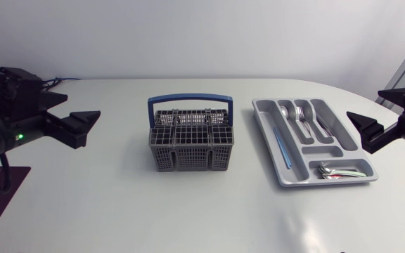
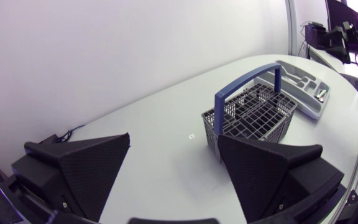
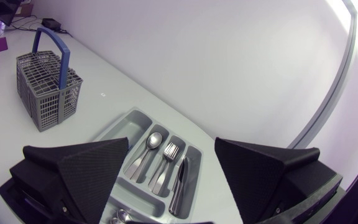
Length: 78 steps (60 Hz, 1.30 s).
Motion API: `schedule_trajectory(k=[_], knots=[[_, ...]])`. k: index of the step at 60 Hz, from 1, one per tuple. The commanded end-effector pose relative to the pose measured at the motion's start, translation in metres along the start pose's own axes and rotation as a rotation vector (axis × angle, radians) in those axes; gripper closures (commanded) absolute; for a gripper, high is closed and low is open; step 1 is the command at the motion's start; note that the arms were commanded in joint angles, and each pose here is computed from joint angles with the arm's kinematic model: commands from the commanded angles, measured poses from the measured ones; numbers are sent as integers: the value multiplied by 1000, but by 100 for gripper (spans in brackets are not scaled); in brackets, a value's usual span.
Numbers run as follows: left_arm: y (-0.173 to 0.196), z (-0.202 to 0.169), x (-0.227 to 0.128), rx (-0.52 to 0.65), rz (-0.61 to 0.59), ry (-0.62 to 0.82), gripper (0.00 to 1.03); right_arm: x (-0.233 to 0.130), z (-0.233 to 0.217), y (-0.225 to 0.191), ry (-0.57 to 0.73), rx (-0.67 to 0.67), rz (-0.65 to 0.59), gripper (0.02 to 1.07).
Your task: Unload the cutlery basket into the drawer organizer.
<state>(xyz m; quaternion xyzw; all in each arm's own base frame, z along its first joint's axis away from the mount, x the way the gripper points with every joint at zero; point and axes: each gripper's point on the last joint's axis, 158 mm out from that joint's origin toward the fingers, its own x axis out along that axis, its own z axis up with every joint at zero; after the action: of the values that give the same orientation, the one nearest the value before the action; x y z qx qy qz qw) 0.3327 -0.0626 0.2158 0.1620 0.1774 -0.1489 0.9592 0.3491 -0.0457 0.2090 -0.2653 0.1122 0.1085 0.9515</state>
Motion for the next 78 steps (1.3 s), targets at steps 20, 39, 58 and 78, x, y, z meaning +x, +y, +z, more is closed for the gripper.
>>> schedule_trajectory(k=[20,39,58,78], knots=[[33,2,-68,-215,191,-250,5,-55,12,5,-115,144,-221,7],[28,-25,-76,-259,232,-293,6,-67,3,31,-146,260,-239,10],[19,-59,-71,-292,250,-296,6,-70,-14,59,-157,385,-228,7],[11,-94,-61,-326,270,-301,6,-68,-36,85,-168,516,-217,7]])
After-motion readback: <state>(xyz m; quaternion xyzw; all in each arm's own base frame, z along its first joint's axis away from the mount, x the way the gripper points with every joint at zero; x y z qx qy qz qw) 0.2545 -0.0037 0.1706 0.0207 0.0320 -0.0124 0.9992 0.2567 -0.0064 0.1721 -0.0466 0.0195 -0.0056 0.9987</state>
